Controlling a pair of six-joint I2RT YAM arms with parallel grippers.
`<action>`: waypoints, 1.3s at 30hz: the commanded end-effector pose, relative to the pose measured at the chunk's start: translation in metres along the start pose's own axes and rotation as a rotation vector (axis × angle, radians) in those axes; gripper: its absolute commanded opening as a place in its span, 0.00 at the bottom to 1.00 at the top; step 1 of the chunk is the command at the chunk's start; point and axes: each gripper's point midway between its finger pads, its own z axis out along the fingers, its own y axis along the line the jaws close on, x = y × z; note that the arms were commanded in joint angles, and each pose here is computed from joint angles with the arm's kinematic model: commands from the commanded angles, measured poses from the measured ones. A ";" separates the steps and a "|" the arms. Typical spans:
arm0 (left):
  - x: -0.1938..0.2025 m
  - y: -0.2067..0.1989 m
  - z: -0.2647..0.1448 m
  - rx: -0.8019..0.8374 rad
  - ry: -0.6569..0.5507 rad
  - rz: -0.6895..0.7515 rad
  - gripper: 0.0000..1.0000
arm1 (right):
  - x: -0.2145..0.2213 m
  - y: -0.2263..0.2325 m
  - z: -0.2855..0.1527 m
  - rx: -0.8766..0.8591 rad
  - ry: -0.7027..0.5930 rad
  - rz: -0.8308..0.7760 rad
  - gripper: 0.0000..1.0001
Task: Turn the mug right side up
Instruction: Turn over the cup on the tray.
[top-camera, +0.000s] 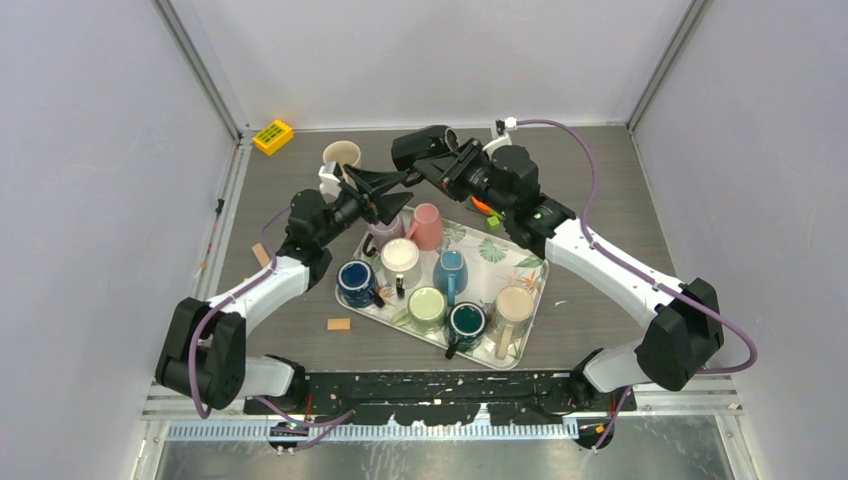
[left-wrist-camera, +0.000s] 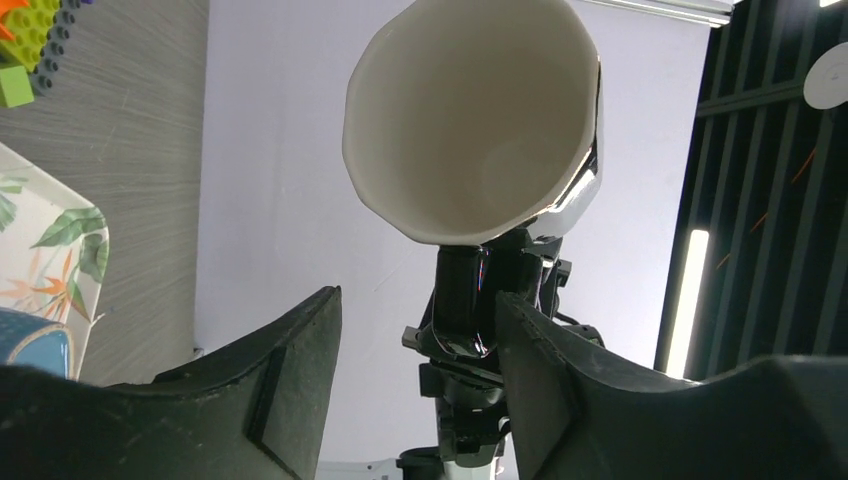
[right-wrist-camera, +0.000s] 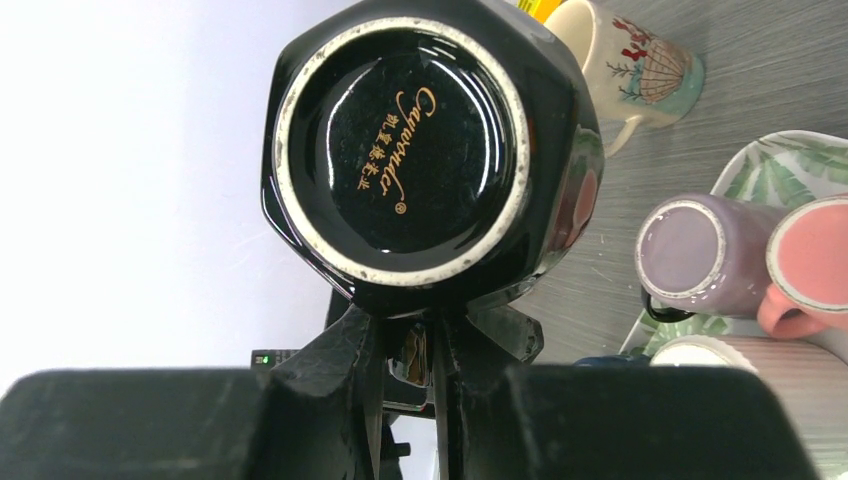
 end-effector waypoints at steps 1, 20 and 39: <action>-0.002 -0.024 0.000 0.098 -0.010 0.016 0.57 | -0.015 0.068 -0.012 -0.243 -0.058 0.019 0.01; -0.007 -0.039 0.003 0.163 -0.033 -0.013 0.37 | 0.003 0.059 -0.010 -0.287 -0.002 0.116 0.01; -0.004 -0.046 0.009 0.123 -0.010 0.107 0.00 | 0.017 0.027 -0.006 -0.172 0.041 0.069 0.15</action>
